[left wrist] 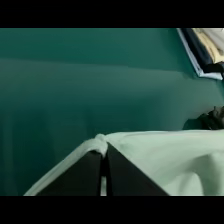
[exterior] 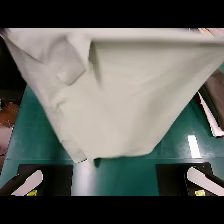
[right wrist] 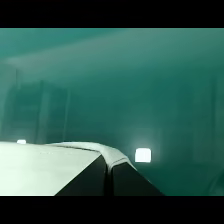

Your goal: Fold the shirts.

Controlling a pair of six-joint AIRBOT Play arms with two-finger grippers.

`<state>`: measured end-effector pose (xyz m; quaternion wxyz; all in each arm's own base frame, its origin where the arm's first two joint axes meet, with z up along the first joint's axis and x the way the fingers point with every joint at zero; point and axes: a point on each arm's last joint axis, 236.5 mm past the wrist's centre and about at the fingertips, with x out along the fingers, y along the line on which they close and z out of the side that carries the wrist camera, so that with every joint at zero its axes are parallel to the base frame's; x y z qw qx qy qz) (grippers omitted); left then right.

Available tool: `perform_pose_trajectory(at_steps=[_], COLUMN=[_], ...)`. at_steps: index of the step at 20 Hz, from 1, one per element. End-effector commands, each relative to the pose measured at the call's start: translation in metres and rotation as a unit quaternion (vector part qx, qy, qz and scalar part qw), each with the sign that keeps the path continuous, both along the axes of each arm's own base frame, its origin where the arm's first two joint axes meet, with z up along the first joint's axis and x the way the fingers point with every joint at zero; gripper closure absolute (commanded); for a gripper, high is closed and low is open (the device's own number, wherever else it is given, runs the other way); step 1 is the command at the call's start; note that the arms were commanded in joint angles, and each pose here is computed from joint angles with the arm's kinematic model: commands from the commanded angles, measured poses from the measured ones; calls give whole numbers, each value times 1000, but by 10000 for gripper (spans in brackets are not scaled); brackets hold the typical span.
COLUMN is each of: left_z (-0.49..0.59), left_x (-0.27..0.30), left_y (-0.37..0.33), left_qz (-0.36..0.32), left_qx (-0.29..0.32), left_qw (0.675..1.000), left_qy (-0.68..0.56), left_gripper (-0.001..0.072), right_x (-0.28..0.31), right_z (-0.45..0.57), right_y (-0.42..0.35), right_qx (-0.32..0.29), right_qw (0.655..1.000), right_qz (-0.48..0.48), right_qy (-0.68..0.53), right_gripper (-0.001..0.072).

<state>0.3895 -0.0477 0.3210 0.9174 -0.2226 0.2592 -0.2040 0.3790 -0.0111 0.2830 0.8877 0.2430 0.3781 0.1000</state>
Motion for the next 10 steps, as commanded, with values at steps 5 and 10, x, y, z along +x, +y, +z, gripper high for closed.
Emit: perform_pose_trajectory(at_steps=[5,10], left_z=[-113,-147], left_x=[87,151], left_y=[-26,5], left_qz=[-29,59], left_qx=[14,16], left_qw=[999,998], left_qy=[34,8], left_gripper=[684,684], right_x=[110,168], right_z=[-126,-153], right_y=[54,56], right_qx=[-72,-95], right_qw=[997,995], right_qz=[28,-1], right_qy=[20,-32], right_gripper=[695,695])
